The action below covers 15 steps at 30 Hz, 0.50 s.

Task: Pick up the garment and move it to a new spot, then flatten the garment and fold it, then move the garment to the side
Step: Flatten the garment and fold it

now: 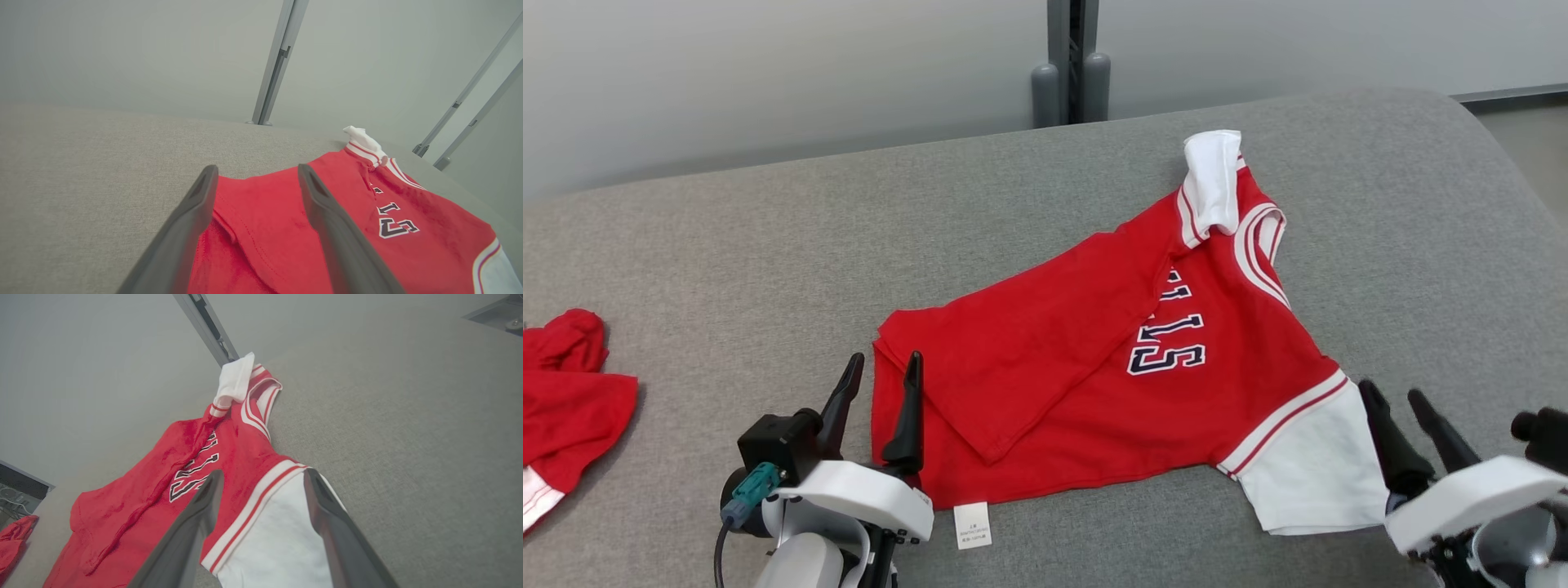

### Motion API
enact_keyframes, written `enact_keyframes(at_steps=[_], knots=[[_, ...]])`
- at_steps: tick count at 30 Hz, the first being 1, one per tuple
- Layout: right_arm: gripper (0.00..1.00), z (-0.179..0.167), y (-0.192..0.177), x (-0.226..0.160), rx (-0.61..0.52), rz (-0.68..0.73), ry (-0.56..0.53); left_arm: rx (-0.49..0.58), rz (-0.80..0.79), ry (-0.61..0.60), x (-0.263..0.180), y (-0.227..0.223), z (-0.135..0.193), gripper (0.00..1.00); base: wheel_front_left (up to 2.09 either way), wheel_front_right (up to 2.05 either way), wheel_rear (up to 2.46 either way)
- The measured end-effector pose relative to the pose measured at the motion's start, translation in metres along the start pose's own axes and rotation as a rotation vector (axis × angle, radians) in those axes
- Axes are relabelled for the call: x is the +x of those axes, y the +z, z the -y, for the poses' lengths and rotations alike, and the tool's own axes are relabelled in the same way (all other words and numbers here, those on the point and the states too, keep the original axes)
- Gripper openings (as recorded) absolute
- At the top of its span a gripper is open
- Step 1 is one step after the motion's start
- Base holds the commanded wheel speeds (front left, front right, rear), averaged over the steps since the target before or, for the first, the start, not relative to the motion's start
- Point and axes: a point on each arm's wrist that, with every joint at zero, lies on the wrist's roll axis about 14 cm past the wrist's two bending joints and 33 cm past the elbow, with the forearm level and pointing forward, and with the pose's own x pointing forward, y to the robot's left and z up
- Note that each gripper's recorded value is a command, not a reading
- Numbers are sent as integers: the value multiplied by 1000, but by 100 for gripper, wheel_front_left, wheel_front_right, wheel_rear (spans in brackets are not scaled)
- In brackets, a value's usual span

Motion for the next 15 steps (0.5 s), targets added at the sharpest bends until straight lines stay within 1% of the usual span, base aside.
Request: enact_keyframes(at_steps=[3,5,8,11,15], knots=[[100,-32,36,13,-34,117,92,1,2,15,-4,1,-5,100,0,0,0],[100,-57,53,19,-83,175,155,-2,4,27,-7,2,-9,100,0,0,0],[100,-87,70,27,-82,246,238,-3,4,45,-10,2,-15,100,0,0,0],[100,-104,79,34,-149,292,293,-2,-3,47,-12,-1,-16,100,0,0,0],[100,-112,71,42,-144,302,317,-3,-12,54,-12,-4,-19,100,0,0,0]])
